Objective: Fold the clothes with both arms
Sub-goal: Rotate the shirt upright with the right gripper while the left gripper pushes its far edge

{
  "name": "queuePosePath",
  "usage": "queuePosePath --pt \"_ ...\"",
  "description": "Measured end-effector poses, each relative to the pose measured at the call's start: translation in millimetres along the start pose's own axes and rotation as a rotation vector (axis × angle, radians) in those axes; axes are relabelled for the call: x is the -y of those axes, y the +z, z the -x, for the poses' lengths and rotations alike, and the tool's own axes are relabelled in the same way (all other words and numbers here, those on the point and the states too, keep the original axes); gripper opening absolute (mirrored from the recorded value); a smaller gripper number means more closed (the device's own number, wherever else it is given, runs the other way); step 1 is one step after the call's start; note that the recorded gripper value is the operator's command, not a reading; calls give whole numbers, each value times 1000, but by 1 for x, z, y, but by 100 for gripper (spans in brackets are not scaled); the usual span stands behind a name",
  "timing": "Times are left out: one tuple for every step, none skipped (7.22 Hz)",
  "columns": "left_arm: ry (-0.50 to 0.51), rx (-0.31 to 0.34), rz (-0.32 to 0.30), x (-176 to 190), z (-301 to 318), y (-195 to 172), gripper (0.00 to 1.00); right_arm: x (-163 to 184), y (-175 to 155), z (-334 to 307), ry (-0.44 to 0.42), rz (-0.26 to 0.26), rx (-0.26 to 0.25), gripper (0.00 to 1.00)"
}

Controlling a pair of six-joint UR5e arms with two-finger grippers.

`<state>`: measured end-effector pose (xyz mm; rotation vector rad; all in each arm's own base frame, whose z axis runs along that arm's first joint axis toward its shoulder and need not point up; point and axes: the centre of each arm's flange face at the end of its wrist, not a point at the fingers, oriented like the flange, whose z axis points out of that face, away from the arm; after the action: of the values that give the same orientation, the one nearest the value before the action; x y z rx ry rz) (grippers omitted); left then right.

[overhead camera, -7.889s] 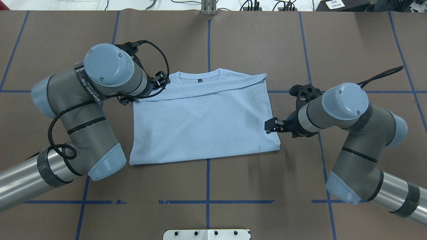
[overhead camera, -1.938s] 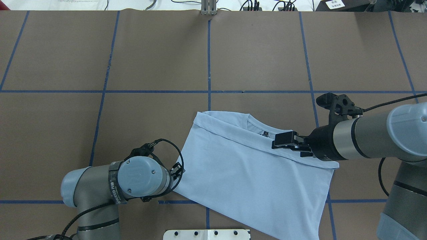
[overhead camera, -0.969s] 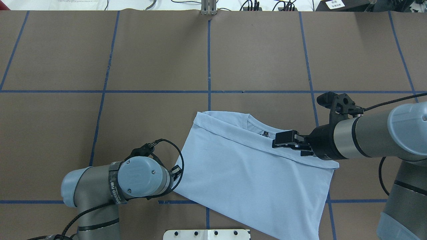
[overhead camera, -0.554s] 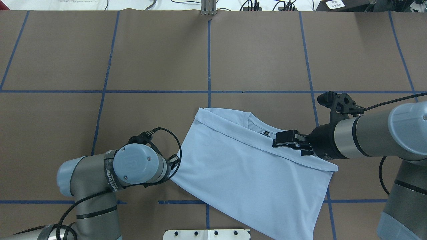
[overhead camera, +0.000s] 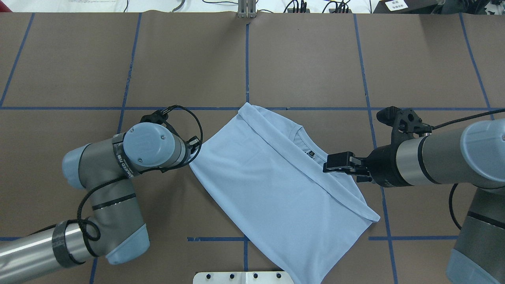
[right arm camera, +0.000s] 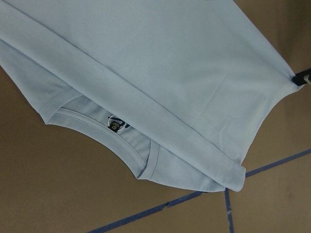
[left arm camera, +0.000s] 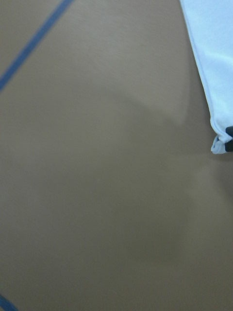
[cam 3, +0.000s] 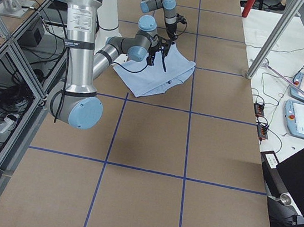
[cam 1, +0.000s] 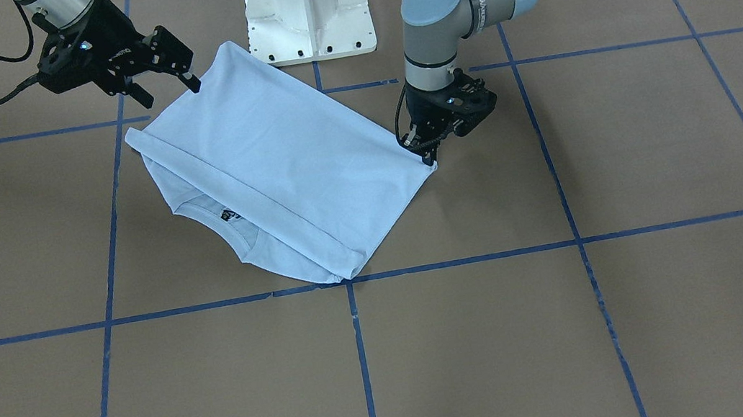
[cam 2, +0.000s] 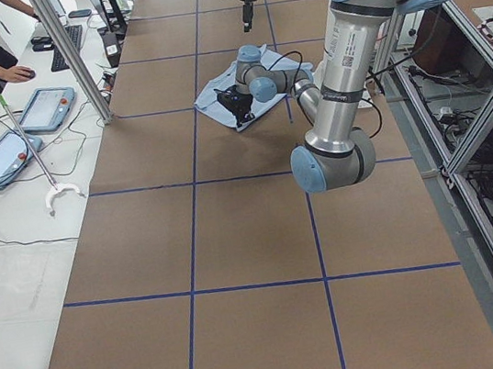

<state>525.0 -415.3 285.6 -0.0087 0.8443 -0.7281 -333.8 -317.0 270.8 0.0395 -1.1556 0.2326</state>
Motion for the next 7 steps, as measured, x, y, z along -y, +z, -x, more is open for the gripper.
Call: queuePosePath --pt "12 -34 -30 30 -19 10 0 2 -1 0 2 -4 0 100" --pt "34 -65 -62 62 -39 18 0 3 -2 -1 3 -6 0 100" --pt "58 -101 -88 91 -55 21 0 3 -2 -1 4 -7 0 100" --pt "81 -145 -106 112 -67 21 0 4 -2 -1 5 -7 1 100" --pt "108 -175 -120 125 -83 25 0 4 -2 -1 6 -7 1 100" --pt "135 -203 -141 131 -109 38 0 4 -2 -1 6 -7 0 100" --pt "165 -240 -176 138 -134 54 0 4 -2 -1 7 -7 0 100"
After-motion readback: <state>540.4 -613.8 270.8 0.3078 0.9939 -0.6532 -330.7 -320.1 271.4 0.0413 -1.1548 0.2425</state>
